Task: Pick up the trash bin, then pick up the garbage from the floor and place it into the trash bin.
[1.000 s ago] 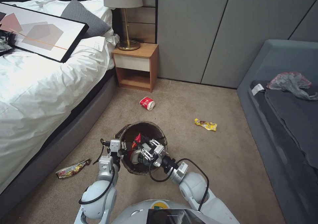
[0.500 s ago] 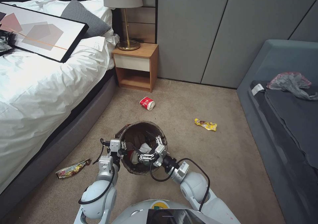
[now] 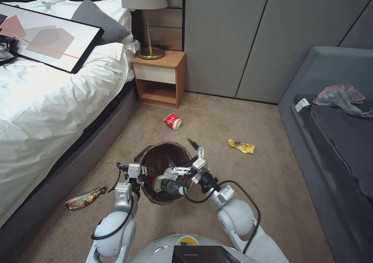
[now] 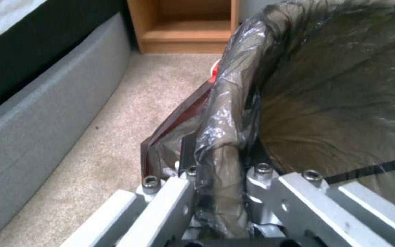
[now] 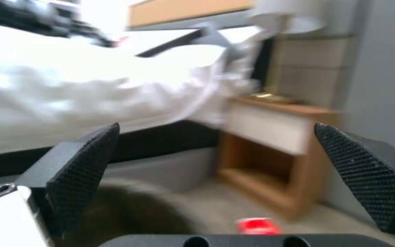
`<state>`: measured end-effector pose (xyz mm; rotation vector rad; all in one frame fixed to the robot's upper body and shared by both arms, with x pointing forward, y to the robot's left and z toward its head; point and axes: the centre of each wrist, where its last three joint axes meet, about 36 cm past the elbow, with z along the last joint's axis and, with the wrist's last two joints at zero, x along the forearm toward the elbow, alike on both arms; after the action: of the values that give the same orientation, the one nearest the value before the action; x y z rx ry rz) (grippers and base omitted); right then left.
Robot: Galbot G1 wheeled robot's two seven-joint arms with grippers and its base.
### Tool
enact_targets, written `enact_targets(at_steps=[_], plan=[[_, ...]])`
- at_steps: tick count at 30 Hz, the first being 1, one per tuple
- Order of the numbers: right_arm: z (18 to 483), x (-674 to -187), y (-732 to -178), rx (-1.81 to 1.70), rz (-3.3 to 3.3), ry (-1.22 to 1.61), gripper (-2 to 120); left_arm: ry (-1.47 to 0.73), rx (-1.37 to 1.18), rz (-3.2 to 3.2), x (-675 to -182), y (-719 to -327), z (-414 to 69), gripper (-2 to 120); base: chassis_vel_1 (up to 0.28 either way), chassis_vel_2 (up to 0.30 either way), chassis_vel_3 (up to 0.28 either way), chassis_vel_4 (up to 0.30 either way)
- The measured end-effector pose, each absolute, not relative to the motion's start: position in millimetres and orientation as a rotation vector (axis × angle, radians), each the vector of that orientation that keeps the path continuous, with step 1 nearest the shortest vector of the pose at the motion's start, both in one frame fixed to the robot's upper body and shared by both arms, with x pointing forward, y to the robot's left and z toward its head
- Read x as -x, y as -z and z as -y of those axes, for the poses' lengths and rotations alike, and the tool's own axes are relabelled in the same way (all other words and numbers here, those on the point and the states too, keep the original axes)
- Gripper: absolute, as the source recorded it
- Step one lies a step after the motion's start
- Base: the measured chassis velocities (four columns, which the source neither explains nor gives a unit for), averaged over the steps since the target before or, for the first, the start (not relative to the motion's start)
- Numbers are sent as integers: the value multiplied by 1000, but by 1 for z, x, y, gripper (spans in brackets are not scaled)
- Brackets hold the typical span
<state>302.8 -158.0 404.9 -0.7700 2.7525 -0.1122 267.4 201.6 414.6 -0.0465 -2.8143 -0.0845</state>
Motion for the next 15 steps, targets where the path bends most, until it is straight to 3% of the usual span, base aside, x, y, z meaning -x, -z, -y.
enact_targets(at_steps=[15], plan=[[195,-257,-404,145,-2899,183,100,82,25,2826,-270,-416,-209,2,0,0,0,0]])
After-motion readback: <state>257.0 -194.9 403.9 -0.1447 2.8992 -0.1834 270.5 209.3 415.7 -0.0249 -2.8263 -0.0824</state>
